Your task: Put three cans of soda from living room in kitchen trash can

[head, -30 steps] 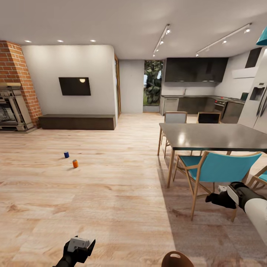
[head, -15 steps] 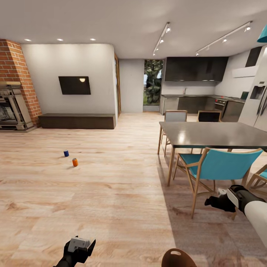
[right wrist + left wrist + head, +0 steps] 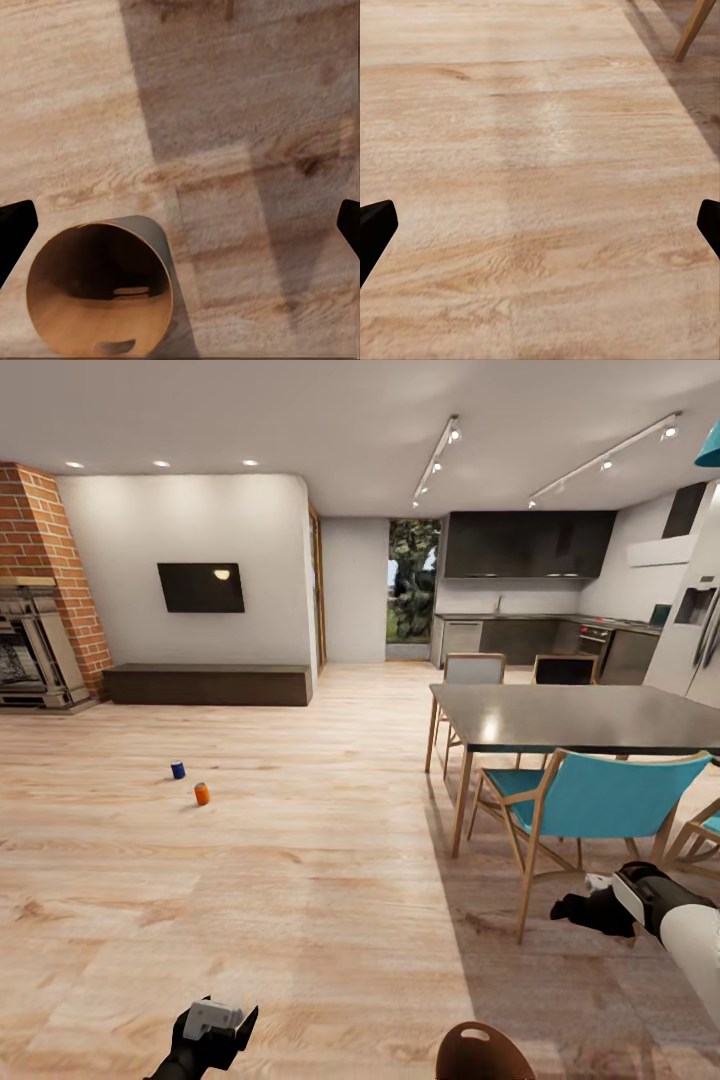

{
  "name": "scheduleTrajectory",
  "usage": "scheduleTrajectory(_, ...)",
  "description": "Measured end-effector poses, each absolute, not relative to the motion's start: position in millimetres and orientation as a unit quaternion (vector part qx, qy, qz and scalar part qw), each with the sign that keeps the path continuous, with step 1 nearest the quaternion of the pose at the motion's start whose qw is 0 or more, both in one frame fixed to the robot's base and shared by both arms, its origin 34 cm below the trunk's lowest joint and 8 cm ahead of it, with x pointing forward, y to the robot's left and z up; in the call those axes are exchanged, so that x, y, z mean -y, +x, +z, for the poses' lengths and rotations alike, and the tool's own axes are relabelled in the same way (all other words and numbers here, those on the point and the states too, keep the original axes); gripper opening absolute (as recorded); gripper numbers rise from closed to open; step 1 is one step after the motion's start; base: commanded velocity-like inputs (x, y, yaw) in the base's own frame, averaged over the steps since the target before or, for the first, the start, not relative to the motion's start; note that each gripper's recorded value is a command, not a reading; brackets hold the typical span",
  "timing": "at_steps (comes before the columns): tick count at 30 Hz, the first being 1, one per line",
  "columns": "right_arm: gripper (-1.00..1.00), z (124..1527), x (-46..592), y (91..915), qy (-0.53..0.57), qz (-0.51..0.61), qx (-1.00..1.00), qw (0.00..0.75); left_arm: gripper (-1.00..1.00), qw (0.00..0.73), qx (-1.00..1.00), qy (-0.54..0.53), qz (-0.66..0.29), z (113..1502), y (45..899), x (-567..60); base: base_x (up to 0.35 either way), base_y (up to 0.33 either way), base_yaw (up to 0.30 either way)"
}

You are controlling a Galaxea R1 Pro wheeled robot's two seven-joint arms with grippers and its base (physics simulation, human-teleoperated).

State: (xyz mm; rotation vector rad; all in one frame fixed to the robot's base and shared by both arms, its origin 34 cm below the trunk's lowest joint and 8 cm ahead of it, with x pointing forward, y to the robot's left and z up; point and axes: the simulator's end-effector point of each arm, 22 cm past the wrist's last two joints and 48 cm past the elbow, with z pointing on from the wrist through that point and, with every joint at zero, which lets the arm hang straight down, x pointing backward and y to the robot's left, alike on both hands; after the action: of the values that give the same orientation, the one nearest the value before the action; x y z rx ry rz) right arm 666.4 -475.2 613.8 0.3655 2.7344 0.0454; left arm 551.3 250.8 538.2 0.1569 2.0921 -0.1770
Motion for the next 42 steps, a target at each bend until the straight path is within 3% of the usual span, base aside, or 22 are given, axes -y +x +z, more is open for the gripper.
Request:
scheduleTrajectory(8, 1.0, 589.9, 476.2, 639.9, 0.113, -0.005, -0.985, 0.131, 1.0, 0.491, -0.866, 0.065, -0.073, 517.7, 545.9, -250.6, 0.0, 0.0, 0.0)
scheduleTrajectory(42, 1.0, 515.2, 479.7, 617.9, 0.098, -0.021, -0.989, 0.113, 1.0, 0.475, -0.874, 0.062, -0.075, 432.2, 522.4, -251.4, 0.0, 0.0, 0.0)
